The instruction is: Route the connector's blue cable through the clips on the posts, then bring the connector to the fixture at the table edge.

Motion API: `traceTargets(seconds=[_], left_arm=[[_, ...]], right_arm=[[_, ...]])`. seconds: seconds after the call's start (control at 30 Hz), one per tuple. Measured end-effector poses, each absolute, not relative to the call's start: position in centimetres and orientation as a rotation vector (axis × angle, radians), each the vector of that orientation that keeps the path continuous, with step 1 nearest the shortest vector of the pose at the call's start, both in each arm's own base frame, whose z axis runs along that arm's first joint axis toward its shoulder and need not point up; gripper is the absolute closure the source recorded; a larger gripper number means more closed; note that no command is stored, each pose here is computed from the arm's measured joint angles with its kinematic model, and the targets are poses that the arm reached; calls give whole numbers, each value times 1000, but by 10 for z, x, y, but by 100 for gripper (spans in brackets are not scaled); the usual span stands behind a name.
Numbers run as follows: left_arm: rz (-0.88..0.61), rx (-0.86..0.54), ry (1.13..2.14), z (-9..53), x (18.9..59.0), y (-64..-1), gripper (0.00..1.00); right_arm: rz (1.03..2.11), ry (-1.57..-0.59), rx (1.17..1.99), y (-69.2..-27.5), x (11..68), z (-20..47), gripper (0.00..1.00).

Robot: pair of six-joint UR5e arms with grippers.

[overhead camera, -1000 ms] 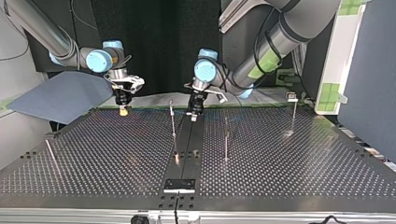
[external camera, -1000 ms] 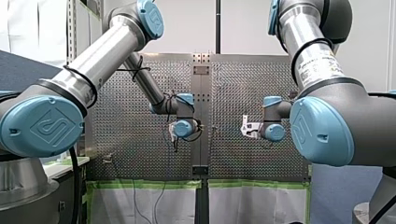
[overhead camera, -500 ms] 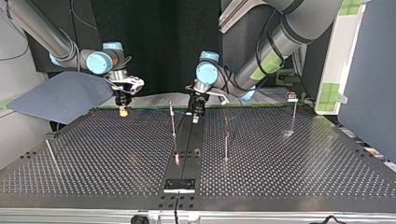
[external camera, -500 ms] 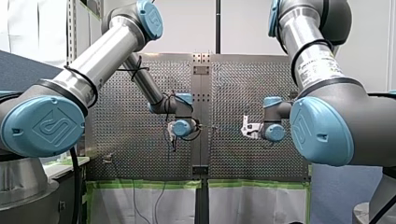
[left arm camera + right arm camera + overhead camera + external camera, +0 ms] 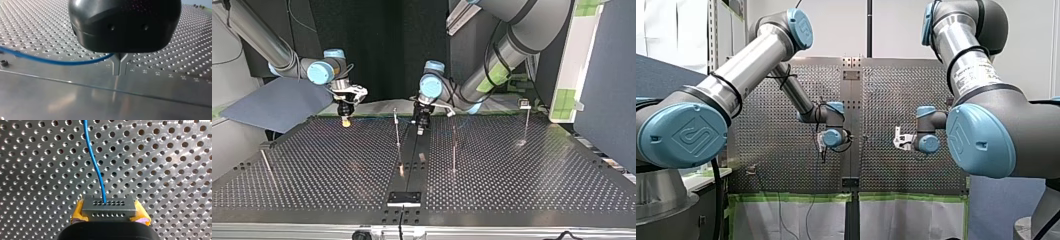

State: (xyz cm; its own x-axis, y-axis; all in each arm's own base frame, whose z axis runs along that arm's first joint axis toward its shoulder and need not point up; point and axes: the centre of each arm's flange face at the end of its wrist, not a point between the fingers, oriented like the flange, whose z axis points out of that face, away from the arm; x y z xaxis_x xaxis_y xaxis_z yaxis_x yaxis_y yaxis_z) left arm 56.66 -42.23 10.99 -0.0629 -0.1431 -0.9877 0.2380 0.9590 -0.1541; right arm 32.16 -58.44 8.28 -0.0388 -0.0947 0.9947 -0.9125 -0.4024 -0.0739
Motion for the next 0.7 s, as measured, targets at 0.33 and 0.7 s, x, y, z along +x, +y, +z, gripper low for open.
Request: traceTargets(seconds=[0.33,0.7], left_arm=[[-313,35,1606,109,592,-416,100],[-309,48,1618,95,590,-423,100]], right_arm=[[1530,-1080,1527,-600,323,96,100],[1534,-1077,1513,-610,322,105,100]])
